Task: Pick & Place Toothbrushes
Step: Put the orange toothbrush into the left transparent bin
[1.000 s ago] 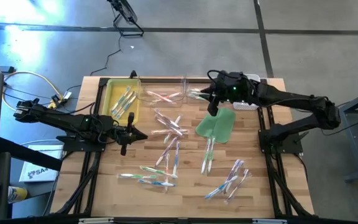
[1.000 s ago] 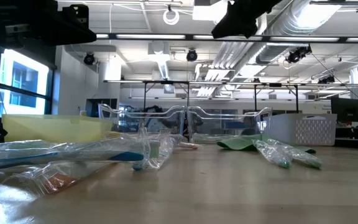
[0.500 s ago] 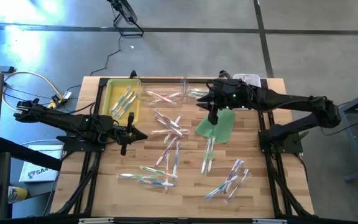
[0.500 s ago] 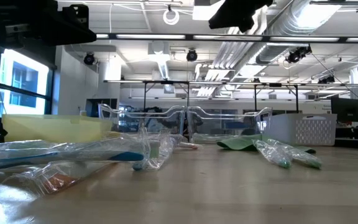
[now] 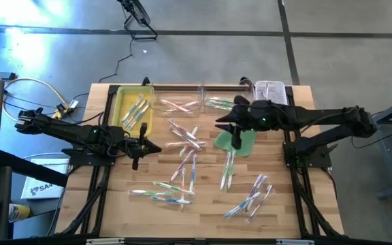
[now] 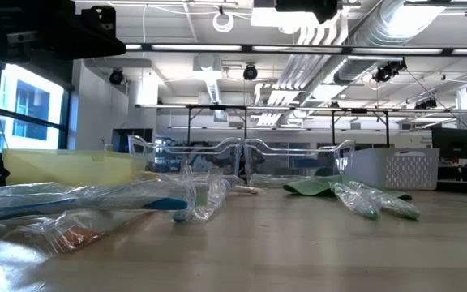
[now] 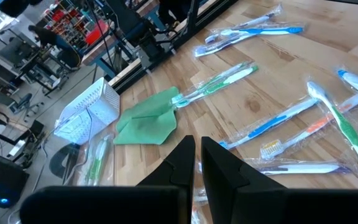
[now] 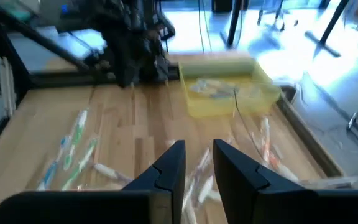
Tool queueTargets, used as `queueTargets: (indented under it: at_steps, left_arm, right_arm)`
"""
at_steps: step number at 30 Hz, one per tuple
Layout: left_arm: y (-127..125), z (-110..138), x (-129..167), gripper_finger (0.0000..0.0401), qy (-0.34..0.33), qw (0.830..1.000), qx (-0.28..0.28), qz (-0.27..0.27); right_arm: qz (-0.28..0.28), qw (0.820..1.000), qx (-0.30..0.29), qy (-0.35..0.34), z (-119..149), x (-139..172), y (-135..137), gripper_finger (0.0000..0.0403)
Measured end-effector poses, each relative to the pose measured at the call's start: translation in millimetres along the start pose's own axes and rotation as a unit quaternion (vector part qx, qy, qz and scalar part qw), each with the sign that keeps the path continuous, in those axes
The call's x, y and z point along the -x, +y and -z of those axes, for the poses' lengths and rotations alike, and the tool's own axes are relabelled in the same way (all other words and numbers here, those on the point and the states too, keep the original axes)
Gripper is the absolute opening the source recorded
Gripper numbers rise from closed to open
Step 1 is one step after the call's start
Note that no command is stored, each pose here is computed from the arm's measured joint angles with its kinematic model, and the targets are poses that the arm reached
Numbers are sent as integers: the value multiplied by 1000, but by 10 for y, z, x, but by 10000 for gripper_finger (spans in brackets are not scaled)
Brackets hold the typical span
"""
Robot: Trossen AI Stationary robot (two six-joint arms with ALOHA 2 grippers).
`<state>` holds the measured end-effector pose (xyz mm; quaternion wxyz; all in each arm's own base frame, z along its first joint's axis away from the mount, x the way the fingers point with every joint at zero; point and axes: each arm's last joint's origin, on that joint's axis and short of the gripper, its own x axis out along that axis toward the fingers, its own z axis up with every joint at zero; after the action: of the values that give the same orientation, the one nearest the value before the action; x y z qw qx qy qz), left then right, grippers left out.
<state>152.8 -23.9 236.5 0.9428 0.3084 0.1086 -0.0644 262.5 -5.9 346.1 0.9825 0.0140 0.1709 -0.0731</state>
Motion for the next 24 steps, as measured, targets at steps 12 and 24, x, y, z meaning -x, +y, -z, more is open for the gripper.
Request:
queueTargets:
  at_steps: [12, 24]
  left_arm:
    - [1, -4, -3, 21, -2, 999, 38, -1]
    - [4, -20, -2, 21, -14, 986, 164, 8]
  right_arm:
    - [-125, 983, 1, -136, 824, 301, 380, 46]
    - [-187, 966, 16, -179, 1173, 352, 499, 47]
